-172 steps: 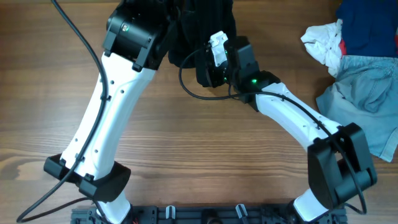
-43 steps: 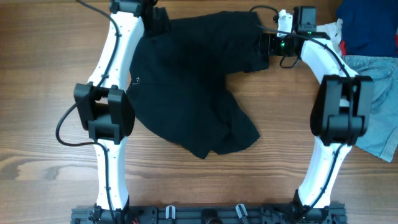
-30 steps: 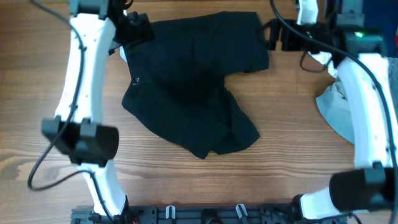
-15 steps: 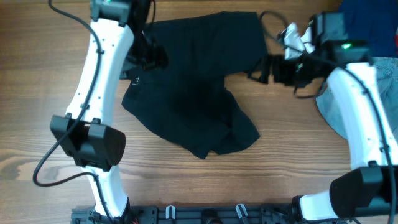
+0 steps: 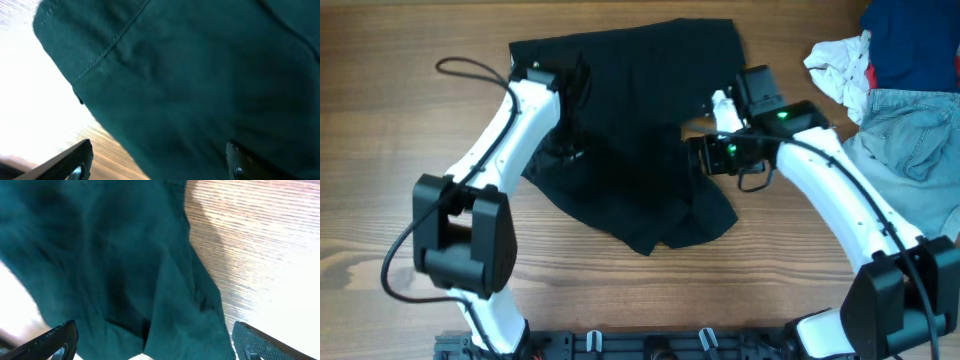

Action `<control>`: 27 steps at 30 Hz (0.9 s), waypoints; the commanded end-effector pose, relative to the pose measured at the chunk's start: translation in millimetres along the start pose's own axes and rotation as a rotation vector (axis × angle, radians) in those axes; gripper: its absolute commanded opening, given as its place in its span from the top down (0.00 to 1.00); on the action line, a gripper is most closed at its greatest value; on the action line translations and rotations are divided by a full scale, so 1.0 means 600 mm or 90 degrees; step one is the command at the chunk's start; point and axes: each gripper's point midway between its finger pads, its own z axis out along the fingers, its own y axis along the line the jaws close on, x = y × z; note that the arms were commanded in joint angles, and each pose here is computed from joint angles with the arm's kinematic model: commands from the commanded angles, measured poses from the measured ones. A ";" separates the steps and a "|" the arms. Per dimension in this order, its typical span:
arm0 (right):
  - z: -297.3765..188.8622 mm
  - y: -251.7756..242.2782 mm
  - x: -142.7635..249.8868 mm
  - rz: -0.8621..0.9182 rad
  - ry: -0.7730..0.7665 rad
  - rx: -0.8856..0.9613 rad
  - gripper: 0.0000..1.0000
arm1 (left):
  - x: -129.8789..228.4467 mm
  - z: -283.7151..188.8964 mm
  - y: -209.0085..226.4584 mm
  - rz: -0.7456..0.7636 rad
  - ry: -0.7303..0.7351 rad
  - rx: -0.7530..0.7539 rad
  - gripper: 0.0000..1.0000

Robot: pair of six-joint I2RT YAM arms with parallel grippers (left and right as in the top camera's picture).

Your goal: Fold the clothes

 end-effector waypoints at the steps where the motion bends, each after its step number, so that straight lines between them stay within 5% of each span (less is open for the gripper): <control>1: 0.018 -0.037 0.019 0.046 0.004 0.076 0.00 | 0.011 0.017 0.012 -0.029 -0.011 -0.002 0.16; 13: 0.093 -0.032 0.075 0.085 0.027 0.006 0.09 | 0.024 0.074 0.004 -0.056 -0.006 0.018 0.18; 17: 0.117 -0.041 0.089 0.117 0.017 0.002 0.31 | 0.018 0.074 -0.004 -0.057 -0.015 0.031 0.23; 21: 0.126 -0.047 0.091 0.132 0.005 0.004 0.93 | 0.017 0.074 -0.005 -0.057 -0.016 0.033 0.26; 27: 0.070 -0.049 0.031 0.095 -0.060 -0.004 0.96 | 0.017 0.074 -0.004 -0.057 -0.016 0.032 0.30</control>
